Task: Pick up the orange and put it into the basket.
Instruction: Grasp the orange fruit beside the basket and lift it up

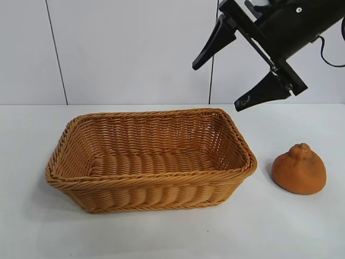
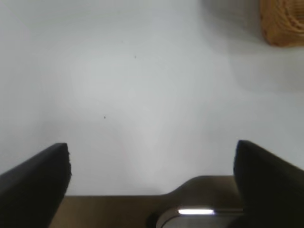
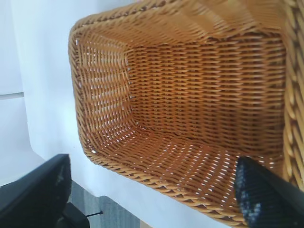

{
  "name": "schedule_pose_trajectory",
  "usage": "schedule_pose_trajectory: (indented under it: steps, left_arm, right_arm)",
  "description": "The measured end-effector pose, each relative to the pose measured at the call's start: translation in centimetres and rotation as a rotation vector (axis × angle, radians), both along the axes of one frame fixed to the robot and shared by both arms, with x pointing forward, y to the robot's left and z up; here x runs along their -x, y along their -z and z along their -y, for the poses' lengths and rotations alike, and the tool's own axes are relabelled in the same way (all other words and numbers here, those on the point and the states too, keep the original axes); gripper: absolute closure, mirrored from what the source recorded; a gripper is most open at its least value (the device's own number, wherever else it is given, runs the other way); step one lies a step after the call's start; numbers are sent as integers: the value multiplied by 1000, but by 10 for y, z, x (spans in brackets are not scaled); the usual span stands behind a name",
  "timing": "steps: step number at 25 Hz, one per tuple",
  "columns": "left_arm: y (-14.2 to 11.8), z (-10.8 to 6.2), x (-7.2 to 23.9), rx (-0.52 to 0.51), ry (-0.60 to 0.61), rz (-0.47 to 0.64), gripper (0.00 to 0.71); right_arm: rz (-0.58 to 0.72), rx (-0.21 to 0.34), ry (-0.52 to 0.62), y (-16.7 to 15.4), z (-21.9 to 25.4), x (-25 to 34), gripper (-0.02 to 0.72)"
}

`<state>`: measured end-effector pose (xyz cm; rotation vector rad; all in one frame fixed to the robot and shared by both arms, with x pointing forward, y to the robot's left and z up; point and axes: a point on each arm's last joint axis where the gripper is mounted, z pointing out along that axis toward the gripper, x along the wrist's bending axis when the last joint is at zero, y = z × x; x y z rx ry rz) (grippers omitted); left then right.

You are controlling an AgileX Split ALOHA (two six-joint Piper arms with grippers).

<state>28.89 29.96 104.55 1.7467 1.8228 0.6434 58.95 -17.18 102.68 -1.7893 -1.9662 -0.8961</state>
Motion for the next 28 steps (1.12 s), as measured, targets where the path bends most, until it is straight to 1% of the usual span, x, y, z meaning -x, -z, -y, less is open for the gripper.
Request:
schedule_pose_trajectory:
  steps: [2,4,7,10,13,16,18,24,28]
  left_arm:
    - [-2,0,8,-1,2,54,46]
    - [-4,0,15,-1,2,103,46]
    - [-6,0,27,-1,2,185,46]
    - [-8,0,44,0,2,295,46]
    - [-8,0,55,2,2,372,46]
    - [-8,0,56,2,2,377,46]
    - [-8,0,56,2,2,377,46]
    - [-8,0,56,2,2,376,46]
    - [-8,0,56,2,2,376,46]
  right_arm:
    - [21,50,-13,-7,3,-3,64]
    - [37,120,-12,-13,7,-7,64]
    - [46,256,-2,-18,17,-10,64]
    - [44,393,25,-17,29,-11,64]
    - [45,477,46,-15,36,-12,64]
    - [44,516,53,-13,40,-14,64]
    - [23,530,74,-7,45,-17,64]
    - [-96,559,126,29,73,-33,64]
    - [-174,571,124,57,80,-39,64]
